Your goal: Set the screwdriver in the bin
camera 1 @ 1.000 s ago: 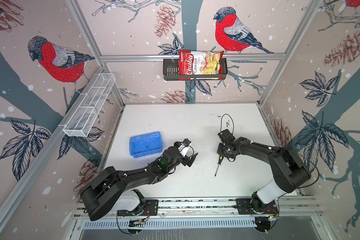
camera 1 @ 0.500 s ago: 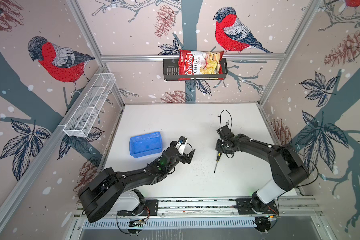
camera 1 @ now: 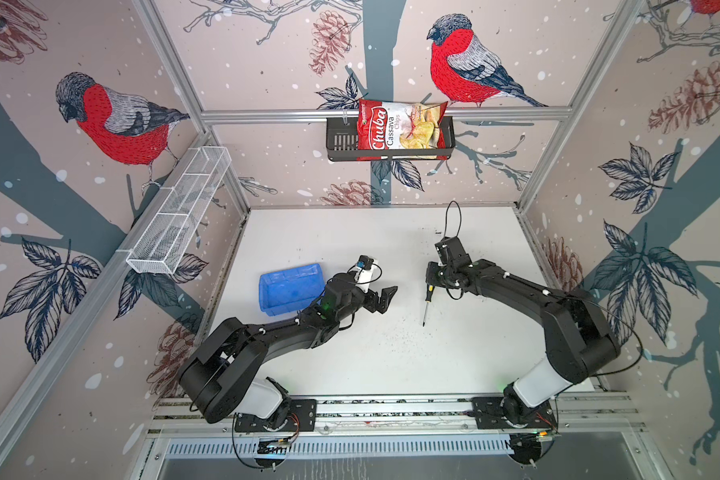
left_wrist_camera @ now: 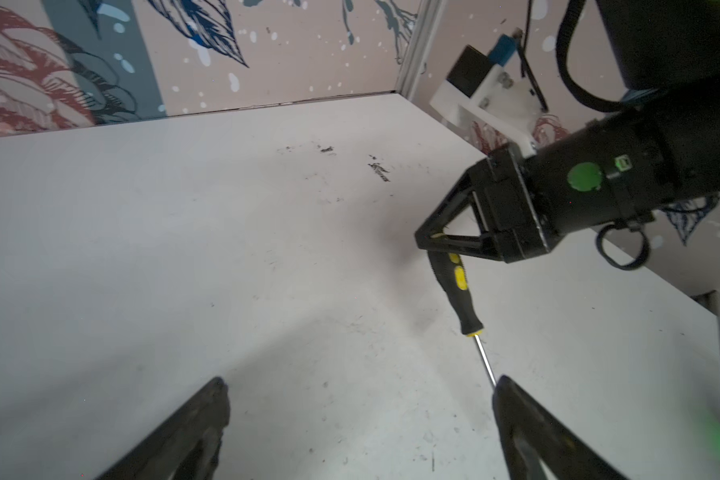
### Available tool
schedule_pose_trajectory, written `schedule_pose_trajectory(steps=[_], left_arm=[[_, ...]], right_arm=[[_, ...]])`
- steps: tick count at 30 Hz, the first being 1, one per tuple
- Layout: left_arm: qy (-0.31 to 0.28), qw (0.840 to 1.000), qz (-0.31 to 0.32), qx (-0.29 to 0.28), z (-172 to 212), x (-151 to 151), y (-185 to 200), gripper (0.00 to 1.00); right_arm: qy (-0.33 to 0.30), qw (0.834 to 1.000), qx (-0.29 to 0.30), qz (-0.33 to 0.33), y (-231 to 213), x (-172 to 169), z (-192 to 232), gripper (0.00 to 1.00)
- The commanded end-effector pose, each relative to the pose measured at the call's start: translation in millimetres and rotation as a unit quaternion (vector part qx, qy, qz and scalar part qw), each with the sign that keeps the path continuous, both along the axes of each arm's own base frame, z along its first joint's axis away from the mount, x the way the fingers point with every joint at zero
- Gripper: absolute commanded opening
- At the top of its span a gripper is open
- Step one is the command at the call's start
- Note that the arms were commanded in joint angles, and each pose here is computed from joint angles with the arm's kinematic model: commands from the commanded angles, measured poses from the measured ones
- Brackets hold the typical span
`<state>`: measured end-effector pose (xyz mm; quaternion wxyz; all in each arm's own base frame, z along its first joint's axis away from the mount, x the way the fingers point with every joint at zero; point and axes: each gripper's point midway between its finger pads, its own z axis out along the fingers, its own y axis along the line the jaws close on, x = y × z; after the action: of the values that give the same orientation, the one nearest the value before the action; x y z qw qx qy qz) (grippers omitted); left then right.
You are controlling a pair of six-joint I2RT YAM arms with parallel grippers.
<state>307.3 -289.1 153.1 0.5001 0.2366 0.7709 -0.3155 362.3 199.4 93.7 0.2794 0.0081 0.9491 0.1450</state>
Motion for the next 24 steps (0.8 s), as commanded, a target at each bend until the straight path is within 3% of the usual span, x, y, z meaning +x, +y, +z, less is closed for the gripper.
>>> schedule_pose_trajectory(steps=[1,11,17,24], left_arm=[[0.001,0.999,-0.039,-0.025,11.7,-6.3,-11.3,0.98],[0.049,0.990,-0.088,-0.097,41.0,0.2,-14.2,0.96],[0.064,0.981,-0.141,-0.113,49.1,-1.8,-24.7,0.93],[0.101,0.960,-0.192,-0.175,58.7,3.2,-28.6,0.76]], right_arm=[[-0.047,0.997,0.027,0.058,21.6,10.9,29.8,0.01],[-0.105,0.980,0.074,0.152,59.5,19.9,86.5,0.00],[-0.174,0.955,0.082,0.225,82.4,13.5,125.7,0.00],[-0.236,0.918,0.124,0.293,111.3,-2.3,174.1,0.00]])
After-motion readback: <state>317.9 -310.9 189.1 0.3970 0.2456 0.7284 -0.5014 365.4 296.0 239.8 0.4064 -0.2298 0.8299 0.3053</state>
